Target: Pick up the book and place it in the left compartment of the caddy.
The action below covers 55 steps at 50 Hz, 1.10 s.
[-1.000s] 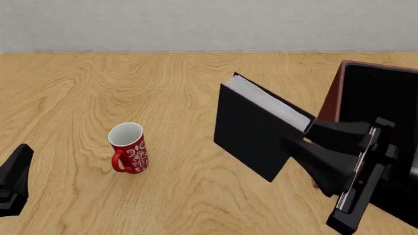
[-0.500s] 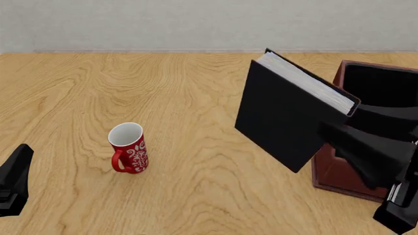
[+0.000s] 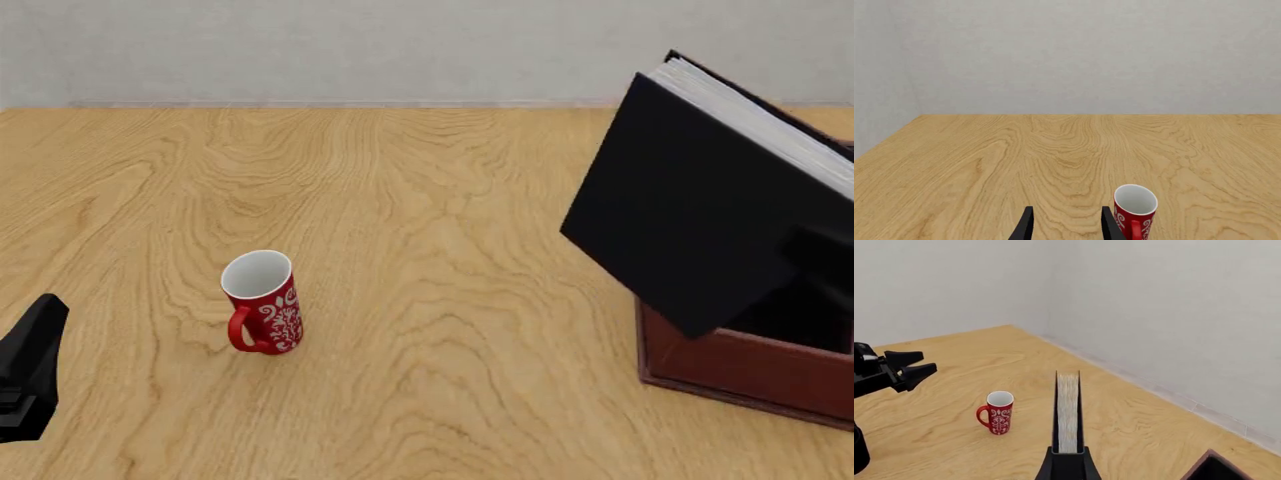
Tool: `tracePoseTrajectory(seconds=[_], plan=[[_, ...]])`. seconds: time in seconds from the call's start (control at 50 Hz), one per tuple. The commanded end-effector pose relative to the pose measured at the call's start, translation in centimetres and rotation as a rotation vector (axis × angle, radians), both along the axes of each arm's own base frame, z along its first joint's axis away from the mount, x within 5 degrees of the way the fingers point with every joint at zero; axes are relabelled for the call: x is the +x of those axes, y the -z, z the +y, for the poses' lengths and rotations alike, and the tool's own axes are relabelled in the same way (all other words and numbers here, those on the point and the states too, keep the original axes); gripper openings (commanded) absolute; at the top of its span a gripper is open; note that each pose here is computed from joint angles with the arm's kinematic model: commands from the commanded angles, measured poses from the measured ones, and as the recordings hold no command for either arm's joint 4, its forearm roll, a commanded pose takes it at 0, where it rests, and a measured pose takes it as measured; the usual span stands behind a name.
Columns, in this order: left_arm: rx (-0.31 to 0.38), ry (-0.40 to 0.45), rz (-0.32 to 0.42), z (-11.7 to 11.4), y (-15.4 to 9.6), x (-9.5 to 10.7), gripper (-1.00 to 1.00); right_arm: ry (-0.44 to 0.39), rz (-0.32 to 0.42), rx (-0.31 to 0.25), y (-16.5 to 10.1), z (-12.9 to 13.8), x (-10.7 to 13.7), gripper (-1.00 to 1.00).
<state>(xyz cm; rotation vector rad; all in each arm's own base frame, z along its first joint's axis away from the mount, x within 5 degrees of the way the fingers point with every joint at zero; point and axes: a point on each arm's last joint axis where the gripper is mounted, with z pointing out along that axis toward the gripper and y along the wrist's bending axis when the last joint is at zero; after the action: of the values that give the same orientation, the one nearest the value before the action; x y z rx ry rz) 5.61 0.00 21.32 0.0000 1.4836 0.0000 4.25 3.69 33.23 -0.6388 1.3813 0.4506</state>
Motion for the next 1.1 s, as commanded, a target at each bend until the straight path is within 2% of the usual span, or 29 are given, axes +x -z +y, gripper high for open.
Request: tracePoseTrajectory(seconds=[0.02,0.28,0.74,0.84,1.1], plan=[[0.0,0.0,0.0,0.0,0.0,0.0,1.0,0.065,-0.024,0.025,-0.9,-1.7,-1.6,-1.0],[0.0,0.0,0.0,0.0,0.0,0.0,1.0,0.133,-0.048,0.015,-1.3,-2.8,-2.9,-1.0],[0.0,0.0,0.0,0.0,0.0,0.0,1.0,0.27,-0.051,0.049,-1.3,-3.8,-4.5,-1.0],[0.0,0.0,0.0,0.0,0.0,0.0,1.0,0.302,-0.053,0.04,-1.0,-3.8,-4.6,-1.0],[0.0,0.0,0.0,0.0,0.0,0.0,1.0,0.396,-0.038,0.082,-0.9,-3.8,-4.6,-1.0]])
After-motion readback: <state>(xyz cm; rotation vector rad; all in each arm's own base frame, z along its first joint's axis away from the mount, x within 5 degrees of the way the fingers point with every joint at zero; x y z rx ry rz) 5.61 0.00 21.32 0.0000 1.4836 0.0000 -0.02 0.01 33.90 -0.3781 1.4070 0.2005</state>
